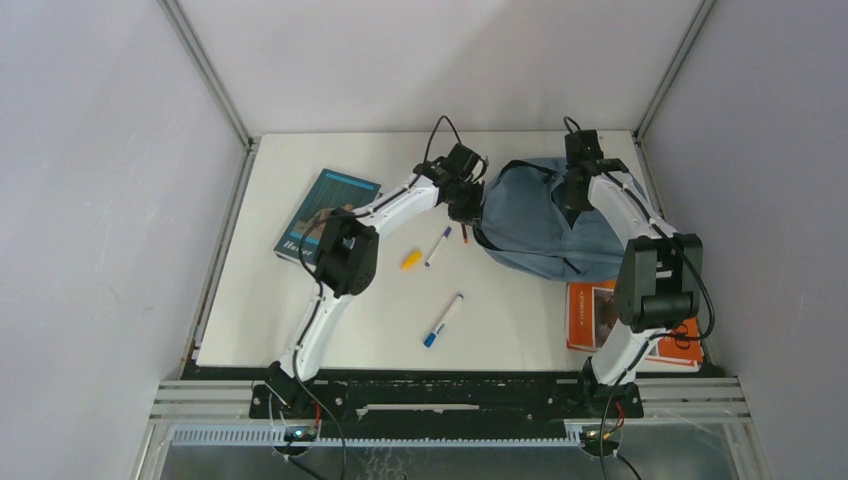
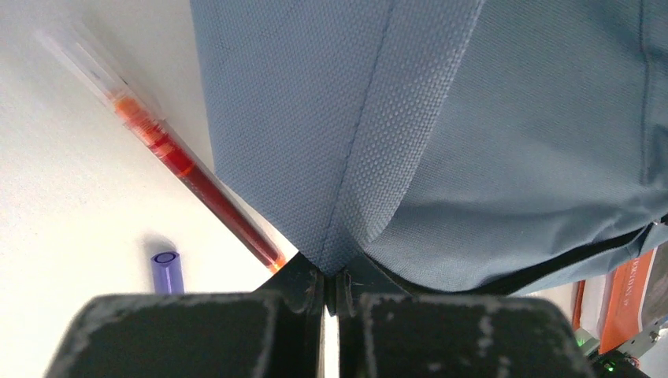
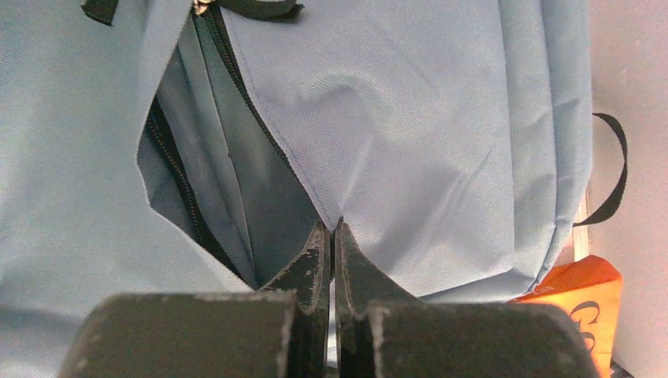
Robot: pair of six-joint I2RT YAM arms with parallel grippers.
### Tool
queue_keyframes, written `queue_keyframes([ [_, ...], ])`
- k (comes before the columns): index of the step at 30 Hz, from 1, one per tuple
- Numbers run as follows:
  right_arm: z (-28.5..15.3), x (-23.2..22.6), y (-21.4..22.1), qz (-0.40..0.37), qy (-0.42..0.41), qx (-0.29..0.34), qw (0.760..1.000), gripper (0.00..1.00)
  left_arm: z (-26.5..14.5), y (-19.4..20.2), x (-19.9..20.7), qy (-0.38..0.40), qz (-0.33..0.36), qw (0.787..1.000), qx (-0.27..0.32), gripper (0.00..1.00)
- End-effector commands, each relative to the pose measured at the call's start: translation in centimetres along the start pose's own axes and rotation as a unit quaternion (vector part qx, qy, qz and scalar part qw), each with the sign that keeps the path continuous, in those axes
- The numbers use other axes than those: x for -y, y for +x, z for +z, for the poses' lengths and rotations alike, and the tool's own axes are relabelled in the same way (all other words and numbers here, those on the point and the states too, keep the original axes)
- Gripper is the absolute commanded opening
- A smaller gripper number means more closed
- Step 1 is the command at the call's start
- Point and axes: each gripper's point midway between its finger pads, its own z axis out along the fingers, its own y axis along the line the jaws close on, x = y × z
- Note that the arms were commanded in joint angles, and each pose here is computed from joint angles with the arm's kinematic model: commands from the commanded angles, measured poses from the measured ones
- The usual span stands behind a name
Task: Pack the student bag
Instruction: Adjust the stationery at the center of the board.
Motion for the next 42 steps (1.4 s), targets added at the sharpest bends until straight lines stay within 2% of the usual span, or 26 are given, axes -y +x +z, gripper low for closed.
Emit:
queue_keyframes([
  [1,-2.5,0.7,-1.7,0.018,-0.007,0.038,0.999,0.00,-3.4,-2.4,0.4,0.000,0.015,0.999,0.037,0.00],
  [8,-1.7,-0.2,-0.6,0.015,-0.029,0.012,0.999,0.00,-3.6,-2.5,0.6,0.003,0.015,0.999,0.039,0.00],
  [12,-1.5,-0.4,-0.4,0.015,-0.031,0.010,0.999,0.00,-5.1,-3.0,1.5,0.017,0.020,0.999,0.045,0.02],
  [14,-1.5,-0.5,-0.5,0.017,-0.035,0.010,0.999,0.00,-6.4,-3.5,2.1,0.023,0.024,0.998,0.056,0.10],
  [21,-1.5,-0.7,-0.6,0.020,-0.039,0.014,0.999,0.00,-11.4,-5.5,2.8,0.007,0.034,0.994,0.106,0.58],
  [25,-1.6,-1.0,-0.7,0.022,-0.046,0.014,0.999,0.00,-13.4,-7.0,1.0,-0.032,0.041,0.989,0.138,0.75],
  [30,-1.9,-2.0,-0.4,0.018,-0.059,0.013,0.998,0.00,-13.6,-10.1,-3.2,-0.075,0.055,0.981,0.171,0.77],
  [34,-2.0,-2.4,-0.1,0.019,-0.061,0.011,0.998,0.00,-13.0,-13.2,-6.7,-0.092,0.030,0.976,0.198,0.78],
  [39,-1.9,-2.9,0.1,0.022,-0.071,0.006,0.997,0.00,-10.8,-17.0,-9.5,-0.038,-0.070,0.967,0.241,0.83],
  [42,-1.8,-3.3,0.3,0.024,-0.079,0.002,0.997,0.00,-8.9,-19.6,-10.7,0.031,-0.156,0.948,0.277,0.83],
])
